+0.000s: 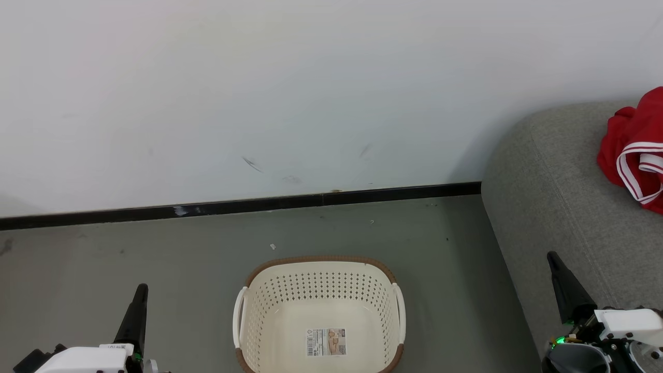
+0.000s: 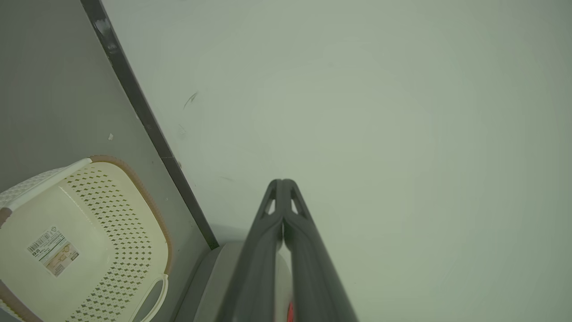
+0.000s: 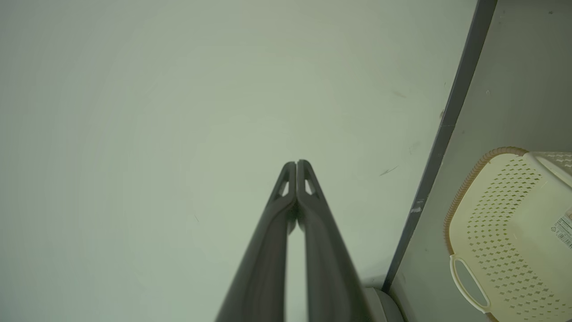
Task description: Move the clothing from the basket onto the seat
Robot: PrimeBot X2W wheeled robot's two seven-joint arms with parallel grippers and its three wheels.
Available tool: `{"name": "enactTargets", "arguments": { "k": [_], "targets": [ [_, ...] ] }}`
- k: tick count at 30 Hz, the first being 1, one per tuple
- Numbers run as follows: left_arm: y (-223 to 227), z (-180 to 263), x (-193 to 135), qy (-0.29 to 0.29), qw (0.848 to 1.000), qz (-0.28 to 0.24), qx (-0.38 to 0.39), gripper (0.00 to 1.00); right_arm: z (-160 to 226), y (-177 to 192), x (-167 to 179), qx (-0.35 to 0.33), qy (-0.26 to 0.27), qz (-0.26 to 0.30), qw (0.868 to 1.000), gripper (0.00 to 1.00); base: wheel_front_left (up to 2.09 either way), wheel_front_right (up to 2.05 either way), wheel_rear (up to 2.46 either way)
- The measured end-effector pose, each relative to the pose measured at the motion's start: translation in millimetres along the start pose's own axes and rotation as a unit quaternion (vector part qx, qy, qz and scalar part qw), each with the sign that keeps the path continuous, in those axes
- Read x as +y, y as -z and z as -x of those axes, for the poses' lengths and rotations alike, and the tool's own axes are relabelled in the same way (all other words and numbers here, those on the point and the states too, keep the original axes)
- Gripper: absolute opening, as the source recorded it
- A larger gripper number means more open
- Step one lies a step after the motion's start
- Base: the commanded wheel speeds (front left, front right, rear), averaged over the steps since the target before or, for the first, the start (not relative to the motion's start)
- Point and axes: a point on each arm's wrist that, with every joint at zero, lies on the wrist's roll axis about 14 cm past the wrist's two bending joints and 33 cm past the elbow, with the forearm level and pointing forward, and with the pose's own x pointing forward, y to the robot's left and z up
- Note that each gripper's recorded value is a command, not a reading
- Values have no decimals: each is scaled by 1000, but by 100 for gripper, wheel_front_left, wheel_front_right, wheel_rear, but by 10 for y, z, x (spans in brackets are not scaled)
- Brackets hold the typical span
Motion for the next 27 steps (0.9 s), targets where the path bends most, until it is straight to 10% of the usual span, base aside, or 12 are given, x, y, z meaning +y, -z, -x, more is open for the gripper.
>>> {"name": "enactTargets", "arguments": {
  "k": [27],
  "targets": [
    [0,0,-1,0,1000,0,0,0,-1,4,5,0,-1,0,1000,0,0,0,0]
  ]
}}
